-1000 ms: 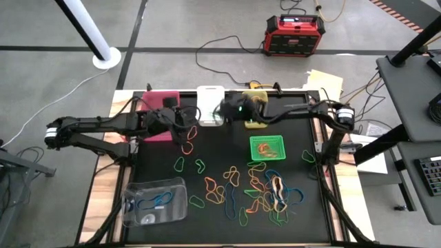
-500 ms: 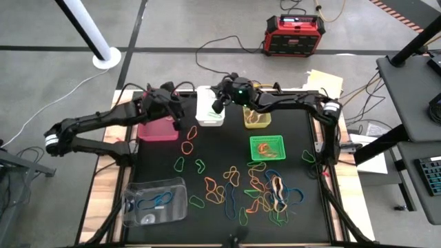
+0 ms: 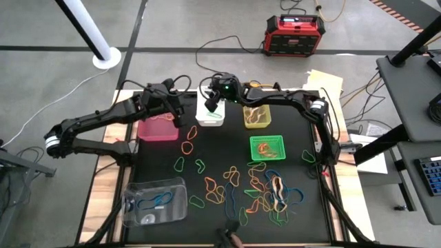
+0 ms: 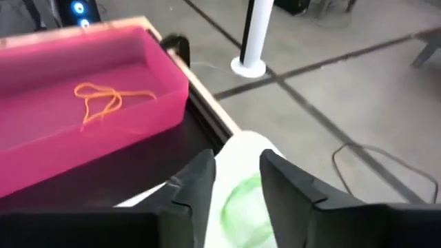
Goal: Sort rubber bands into baskets
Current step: Put the green rubber band into the white bin, then put the orange rubber band into the green bin
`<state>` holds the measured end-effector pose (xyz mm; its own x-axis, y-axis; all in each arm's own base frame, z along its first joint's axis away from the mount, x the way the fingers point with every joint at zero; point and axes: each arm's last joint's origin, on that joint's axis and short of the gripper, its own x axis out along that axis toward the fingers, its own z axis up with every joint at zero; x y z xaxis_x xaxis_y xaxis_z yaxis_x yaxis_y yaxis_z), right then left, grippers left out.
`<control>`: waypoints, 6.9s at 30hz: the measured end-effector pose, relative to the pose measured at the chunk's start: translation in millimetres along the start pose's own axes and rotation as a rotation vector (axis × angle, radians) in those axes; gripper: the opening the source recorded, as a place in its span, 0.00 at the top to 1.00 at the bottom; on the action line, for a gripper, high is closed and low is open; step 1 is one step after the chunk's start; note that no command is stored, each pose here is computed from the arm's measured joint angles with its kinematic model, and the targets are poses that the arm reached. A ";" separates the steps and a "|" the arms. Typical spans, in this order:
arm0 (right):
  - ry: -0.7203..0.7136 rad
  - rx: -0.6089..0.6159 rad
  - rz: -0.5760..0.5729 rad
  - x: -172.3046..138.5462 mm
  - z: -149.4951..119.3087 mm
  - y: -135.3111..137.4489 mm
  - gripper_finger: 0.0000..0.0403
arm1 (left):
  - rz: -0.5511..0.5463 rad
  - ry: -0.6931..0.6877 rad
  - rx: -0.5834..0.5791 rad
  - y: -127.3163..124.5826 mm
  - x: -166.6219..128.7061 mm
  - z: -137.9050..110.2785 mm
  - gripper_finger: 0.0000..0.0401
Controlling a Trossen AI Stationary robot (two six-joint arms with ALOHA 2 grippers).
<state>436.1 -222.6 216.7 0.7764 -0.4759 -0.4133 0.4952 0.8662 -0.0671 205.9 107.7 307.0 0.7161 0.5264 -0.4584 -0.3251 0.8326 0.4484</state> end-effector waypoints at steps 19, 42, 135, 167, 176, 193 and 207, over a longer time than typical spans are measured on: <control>0.188 -0.068 0.097 -86.1 42.9 33.1 0.64 | -0.301 0.221 -0.235 -25.5 27.4 -21.7 0.71; 0.052 -0.057 0.181 -194.7 18.0 81.8 0.65 | -0.241 0.652 -0.476 -77.5 74.1 -52.1 0.71; 0.010 -0.022 0.190 -204.6 -9.8 76.6 0.65 | -0.224 0.662 -0.404 -108.5 100.6 -45.0 0.84; 0.009 -0.019 0.189 -204.5 -9.8 76.6 0.65 | -0.147 0.866 -0.334 -128.9 128.8 -77.0 0.87; 0.013 -0.041 0.189 -204.1 -11.5 76.7 0.65 | -0.215 0.822 -0.254 -129.9 113.5 -66.1 1.00; -0.139 -0.135 0.340 -196.2 -54.6 98.4 0.65 | -0.616 0.099 -0.222 -96.4 49.1 18.2 1.00; -0.176 -0.355 0.289 -161.2 -67.9 135.1 0.56 | -0.640 0.077 -0.246 -99.2 55.1 19.9 1.00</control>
<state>351.4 -18.5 212.5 0.9317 -0.2006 -0.3028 0.1102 0.9505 -0.2906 289.9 50.6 252.6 0.7707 -0.0786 -0.6323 0.0098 0.9937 -0.1115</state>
